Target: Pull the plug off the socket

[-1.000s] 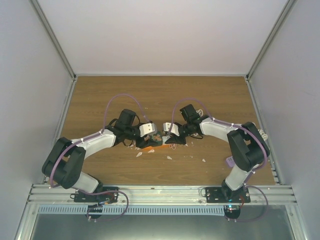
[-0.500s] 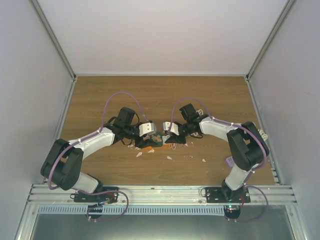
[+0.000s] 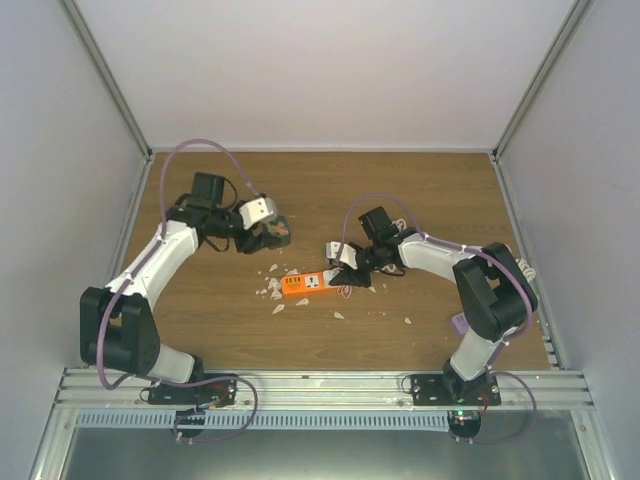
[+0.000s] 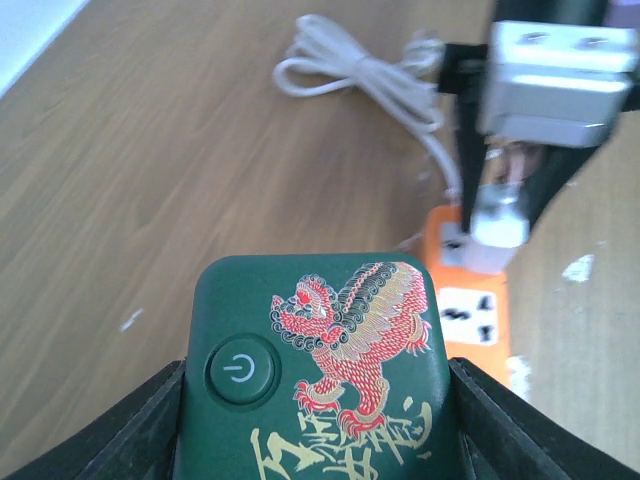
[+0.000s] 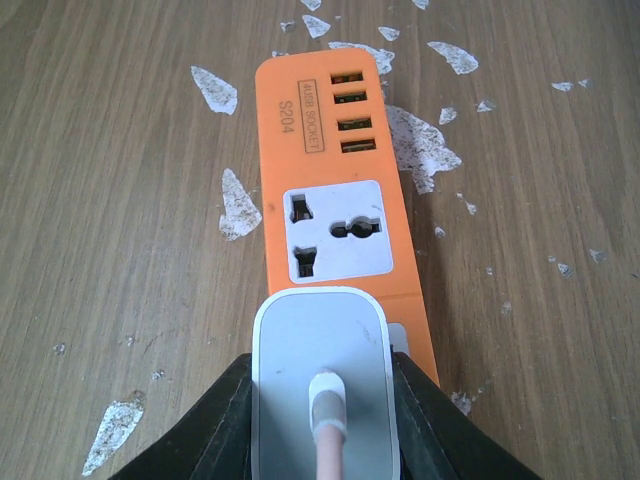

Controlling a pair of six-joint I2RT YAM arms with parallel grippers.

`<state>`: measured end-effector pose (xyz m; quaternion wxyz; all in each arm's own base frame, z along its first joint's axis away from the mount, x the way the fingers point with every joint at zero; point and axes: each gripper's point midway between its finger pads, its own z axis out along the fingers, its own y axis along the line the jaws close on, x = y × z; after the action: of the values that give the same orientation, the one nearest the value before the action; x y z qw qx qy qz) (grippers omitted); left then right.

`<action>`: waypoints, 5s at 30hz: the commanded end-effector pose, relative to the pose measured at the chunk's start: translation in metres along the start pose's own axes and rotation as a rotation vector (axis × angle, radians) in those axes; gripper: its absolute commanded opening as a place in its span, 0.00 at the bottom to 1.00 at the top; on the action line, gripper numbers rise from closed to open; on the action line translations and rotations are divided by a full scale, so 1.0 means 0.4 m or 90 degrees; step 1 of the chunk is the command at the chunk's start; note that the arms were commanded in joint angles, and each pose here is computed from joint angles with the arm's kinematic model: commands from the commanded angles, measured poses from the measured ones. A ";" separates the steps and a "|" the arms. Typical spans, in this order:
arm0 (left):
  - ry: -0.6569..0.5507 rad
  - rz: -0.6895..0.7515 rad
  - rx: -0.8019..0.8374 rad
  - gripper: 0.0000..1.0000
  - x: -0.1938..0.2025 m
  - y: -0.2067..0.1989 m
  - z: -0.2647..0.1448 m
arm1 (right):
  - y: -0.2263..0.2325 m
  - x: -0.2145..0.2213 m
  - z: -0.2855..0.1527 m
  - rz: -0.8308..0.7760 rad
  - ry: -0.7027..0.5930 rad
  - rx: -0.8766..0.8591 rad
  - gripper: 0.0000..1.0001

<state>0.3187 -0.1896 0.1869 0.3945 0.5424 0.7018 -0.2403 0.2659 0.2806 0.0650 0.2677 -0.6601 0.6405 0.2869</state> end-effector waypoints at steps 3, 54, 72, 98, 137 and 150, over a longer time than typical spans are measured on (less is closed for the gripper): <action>0.107 -0.078 -0.065 0.36 0.079 0.144 -0.119 | -0.036 0.087 0.028 0.035 0.083 0.042 0.02; 0.778 0.100 -0.153 0.46 0.685 0.598 -0.403 | -0.061 0.070 0.024 0.066 0.077 0.065 0.03; 0.781 0.134 -0.114 0.60 0.679 0.595 -0.311 | -0.065 0.065 0.024 0.063 0.076 0.063 0.03; 0.478 0.028 -0.080 0.84 0.354 0.447 -0.215 | -0.050 0.045 0.019 0.045 0.065 0.062 0.04; 0.194 -0.214 0.220 0.88 0.184 -0.103 0.308 | -0.054 0.027 0.005 0.013 0.059 0.068 0.05; 0.240 -0.247 0.210 0.88 0.249 -0.130 0.347 | -0.060 0.014 0.003 0.013 0.052 0.069 0.05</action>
<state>0.3011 -0.2547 0.0382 0.1166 0.4905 0.7973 -0.3319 0.2801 0.2857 0.0665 0.2761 -0.6438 0.6621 0.2664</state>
